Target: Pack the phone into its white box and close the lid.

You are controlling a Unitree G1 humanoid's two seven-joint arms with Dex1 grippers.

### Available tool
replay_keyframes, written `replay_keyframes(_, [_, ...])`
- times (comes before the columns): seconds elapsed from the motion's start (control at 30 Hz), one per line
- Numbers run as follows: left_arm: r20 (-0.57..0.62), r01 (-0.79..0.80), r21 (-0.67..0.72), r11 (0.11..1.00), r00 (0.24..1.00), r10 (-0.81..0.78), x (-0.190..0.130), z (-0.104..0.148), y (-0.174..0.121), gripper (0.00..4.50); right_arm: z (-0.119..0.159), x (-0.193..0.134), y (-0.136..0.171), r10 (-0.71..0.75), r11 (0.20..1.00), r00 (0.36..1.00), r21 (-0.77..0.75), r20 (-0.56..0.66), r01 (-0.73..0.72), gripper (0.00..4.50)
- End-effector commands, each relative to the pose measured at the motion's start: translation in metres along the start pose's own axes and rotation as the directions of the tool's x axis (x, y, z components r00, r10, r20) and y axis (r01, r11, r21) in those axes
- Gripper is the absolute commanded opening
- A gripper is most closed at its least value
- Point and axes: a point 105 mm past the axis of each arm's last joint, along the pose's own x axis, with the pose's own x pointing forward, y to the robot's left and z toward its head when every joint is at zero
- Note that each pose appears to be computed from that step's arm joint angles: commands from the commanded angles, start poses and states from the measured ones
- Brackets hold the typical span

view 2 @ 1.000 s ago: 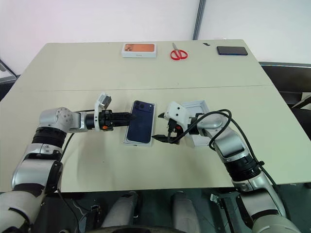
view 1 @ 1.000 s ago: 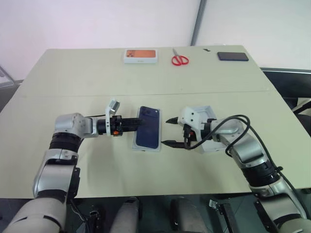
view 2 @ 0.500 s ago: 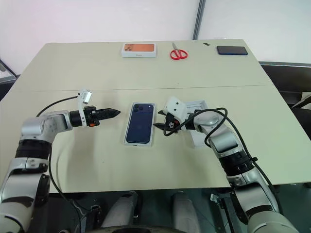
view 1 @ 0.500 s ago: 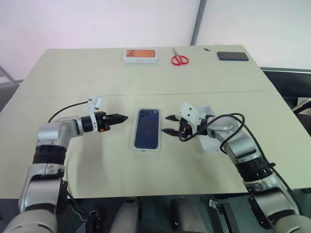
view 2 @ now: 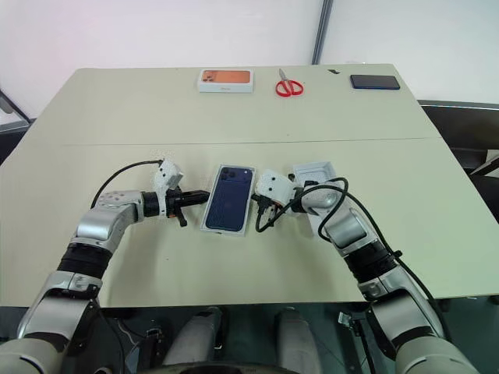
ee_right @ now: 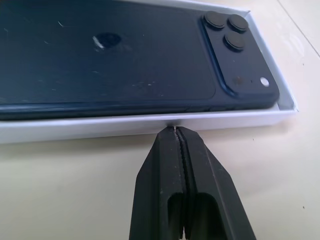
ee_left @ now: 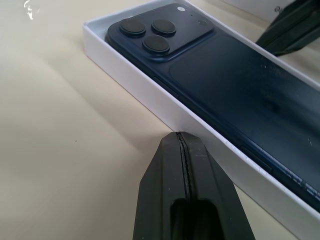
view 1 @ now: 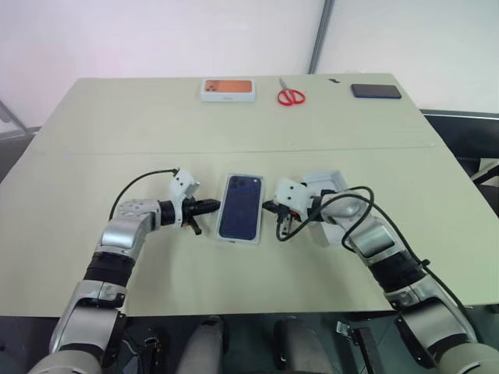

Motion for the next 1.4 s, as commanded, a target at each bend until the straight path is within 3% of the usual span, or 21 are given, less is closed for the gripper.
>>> replay_keyframes(0.03, [0.0,0.059,-0.015,0.998,0.998,-0.059,0.008,-0.002,-0.013,0.0,0.012,-0.001,-0.002,-0.017,0.999,0.999,-0.048,0.041,0.019,0.04])
replay_keyframes(0.43, [0.064,0.166,-0.053,0.985,0.985,-0.163,0.035,0.019,-0.041,0.0,-0.011,-0.035,-0.015,-0.039,0.999,0.999,-0.036,-0.032,0.038,0.04])
replay_keyframes(0.8, [0.046,0.219,-0.026,0.975,0.975,-0.218,0.069,0.024,-0.052,0.0,-0.036,-0.062,-0.025,-0.095,0.995,0.989,-0.022,-0.116,0.094,0.04])
replay_keyframes(1.2, [0.049,0.203,-0.006,0.979,0.978,-0.202,0.068,0.028,-0.044,0.0,-0.042,-0.075,-0.031,-0.109,0.994,0.984,-0.016,-0.137,0.108,0.04])
replay_keyframes(1.4, [0.063,0.155,-0.016,0.988,0.986,-0.154,0.057,0.03,-0.031,0.0,-0.039,-0.075,-0.048,-0.183,0.983,0.974,-0.04,-0.136,0.179,0.04])
